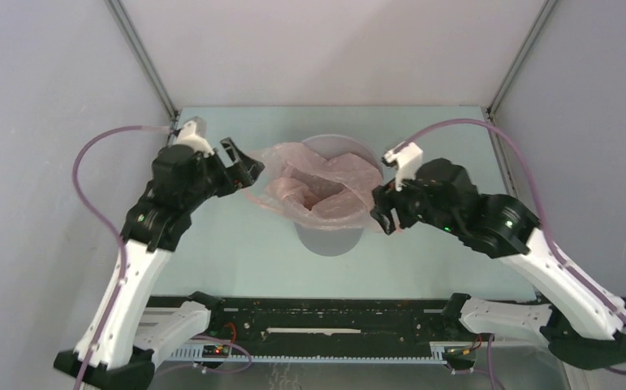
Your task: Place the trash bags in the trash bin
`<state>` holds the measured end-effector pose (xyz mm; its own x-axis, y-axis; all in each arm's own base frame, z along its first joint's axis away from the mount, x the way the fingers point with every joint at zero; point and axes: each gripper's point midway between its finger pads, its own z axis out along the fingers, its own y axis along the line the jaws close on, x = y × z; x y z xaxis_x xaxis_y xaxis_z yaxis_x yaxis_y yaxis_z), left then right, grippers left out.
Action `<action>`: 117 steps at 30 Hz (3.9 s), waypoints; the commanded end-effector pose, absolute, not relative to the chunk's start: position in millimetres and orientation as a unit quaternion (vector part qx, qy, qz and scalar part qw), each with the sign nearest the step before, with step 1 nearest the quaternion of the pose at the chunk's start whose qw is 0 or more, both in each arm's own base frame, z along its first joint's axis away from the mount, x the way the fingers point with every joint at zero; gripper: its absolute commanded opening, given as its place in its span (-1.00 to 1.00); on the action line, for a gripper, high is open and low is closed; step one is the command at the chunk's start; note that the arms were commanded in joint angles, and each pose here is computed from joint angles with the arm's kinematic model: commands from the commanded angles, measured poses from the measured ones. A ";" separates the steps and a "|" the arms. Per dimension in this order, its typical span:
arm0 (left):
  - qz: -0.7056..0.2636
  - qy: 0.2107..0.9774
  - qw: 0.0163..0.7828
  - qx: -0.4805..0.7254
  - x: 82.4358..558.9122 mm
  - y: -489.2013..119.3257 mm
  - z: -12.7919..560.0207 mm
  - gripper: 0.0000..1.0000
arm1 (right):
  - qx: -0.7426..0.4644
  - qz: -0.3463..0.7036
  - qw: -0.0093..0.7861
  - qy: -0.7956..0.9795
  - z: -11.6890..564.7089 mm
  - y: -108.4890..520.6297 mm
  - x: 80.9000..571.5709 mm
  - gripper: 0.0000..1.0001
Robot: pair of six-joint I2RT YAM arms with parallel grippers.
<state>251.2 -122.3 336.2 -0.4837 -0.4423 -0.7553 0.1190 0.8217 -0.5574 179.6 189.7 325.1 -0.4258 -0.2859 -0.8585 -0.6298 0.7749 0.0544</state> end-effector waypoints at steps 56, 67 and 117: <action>-0.292 0.845 0.436 -0.101 306.4 -109.0 287.3 0.48 | -0.308 0.127 0.448 0.830 298.2 211.5 198.3 -0.53; -0.279 0.849 0.430 -0.125 328.1 -105.5 284.2 0.92 | -0.259 0.152 0.495 0.815 326.8 201.6 212.5 -1.00; -0.362 0.872 0.285 -0.168 385.8 -147.1 168.0 -1.00 | 0.054 0.330 0.354 0.873 277.2 177.4 401.4 -0.95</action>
